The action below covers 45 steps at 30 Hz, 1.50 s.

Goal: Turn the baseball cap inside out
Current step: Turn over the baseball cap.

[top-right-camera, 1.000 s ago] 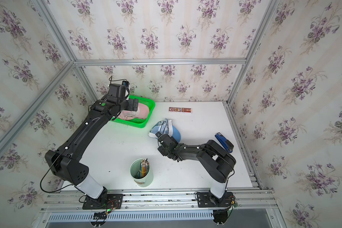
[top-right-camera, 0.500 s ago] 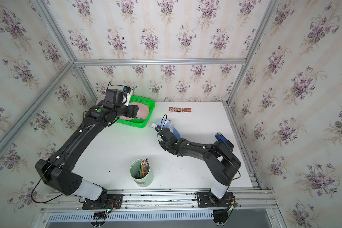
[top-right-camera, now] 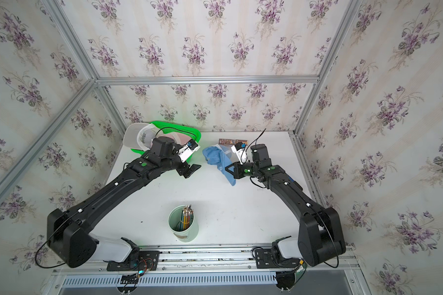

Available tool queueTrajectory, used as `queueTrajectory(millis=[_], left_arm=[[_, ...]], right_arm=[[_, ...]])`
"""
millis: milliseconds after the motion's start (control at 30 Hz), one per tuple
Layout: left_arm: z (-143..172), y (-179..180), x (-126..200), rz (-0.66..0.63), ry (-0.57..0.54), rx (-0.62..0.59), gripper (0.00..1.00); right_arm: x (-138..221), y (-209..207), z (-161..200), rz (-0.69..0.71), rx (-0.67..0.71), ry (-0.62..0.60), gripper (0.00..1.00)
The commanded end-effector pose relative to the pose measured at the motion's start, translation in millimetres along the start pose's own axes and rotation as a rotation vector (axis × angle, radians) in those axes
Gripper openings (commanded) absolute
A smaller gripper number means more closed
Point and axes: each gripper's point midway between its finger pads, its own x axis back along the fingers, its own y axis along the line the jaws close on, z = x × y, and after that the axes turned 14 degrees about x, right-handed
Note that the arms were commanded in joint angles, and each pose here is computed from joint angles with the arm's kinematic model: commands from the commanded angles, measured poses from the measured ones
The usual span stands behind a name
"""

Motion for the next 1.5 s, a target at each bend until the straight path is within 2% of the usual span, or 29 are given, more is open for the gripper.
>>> queueTrajectory(millis=[0,167,233,267,300,333,367,400,533,633,767,800,867,900,967,1033,1100,1167,1233,1267,1367,1467], left_arm=[[-13,4,-14,0.006,-0.046,-0.005,0.93],[-11,9,-32,0.059,-0.036,-0.019,0.91],[-12,6,-39,0.096,-0.026,-0.023,0.87],[-12,3,-42,0.123,-0.018,-0.022,0.81],[-13,-1,-43,0.16,-0.011,-0.02,0.72],[-11,-8,-44,0.21,0.005,-0.02,0.52],[-10,-18,-42,0.282,0.023,-0.024,0.24],[-9,-26,-38,0.346,0.042,-0.034,0.02],[-10,-32,-14,0.556,0.029,0.023,0.0],[-26,-22,13,0.704,-0.009,0.121,0.0],[-28,-36,20,0.71,0.041,0.104,0.01],[-27,-44,19,0.723,0.061,0.094,0.01],[-29,-58,16,0.782,0.101,0.11,0.0],[-31,-65,14,0.82,0.118,0.119,0.0],[-34,-76,9,0.893,0.139,0.159,0.0],[-37,-77,4,0.914,0.162,0.217,0.0],[-44,-69,-7,0.866,0.174,0.295,0.0],[-54,-56,-21,0.791,0.156,0.383,0.0],[-66,-37,-37,0.711,0.12,0.511,0.0],[-70,-31,-41,0.696,0.107,0.559,0.0],[-76,-24,-56,0.679,0.099,0.654,0.0],[-78,-28,-65,0.647,0.12,0.656,0.0]], right_arm=[[7,32,2,-0.161,-0.036,-0.012,0.0],[14,46,10,-0.221,-0.041,-0.023,0.0],[16,49,14,-0.23,-0.035,-0.018,0.0],[17,52,16,-0.242,-0.027,-0.015,0.0],[18,55,17,-0.25,-0.025,-0.017,0.0],[19,56,18,-0.252,-0.021,-0.021,0.0],[20,57,18,-0.255,-0.017,-0.026,0.0],[20,57,19,-0.26,-0.019,-0.032,0.0],[20,56,25,-0.332,-0.06,-0.065,0.0],[18,33,30,-0.271,-0.099,-0.078,0.0],[29,-15,10,-0.167,-0.169,-0.177,0.01],[31,-24,0,-0.15,-0.163,-0.206,0.06],[29,-37,-15,-0.123,-0.127,-0.218,0.1],[24,-45,-19,-0.118,-0.112,-0.21,0.15],[13,-68,-20,-0.076,-0.119,-0.169,0.2],[1,-95,-16,-0.022,-0.147,-0.111,0.3],[-8,-133,-6,0.121,-0.199,-0.044,0.49],[-6,-153,-6,0.225,-0.228,-0.024,0.59],[7,-154,-12,0.323,-0.227,-0.056,0.81],[17,-152,-14,0.383,-0.22,-0.073,0.89],[50,-130,-22,0.489,-0.178,-0.166,0.96],[73,-104,-29,0.501,-0.168,-0.248,1.0]])
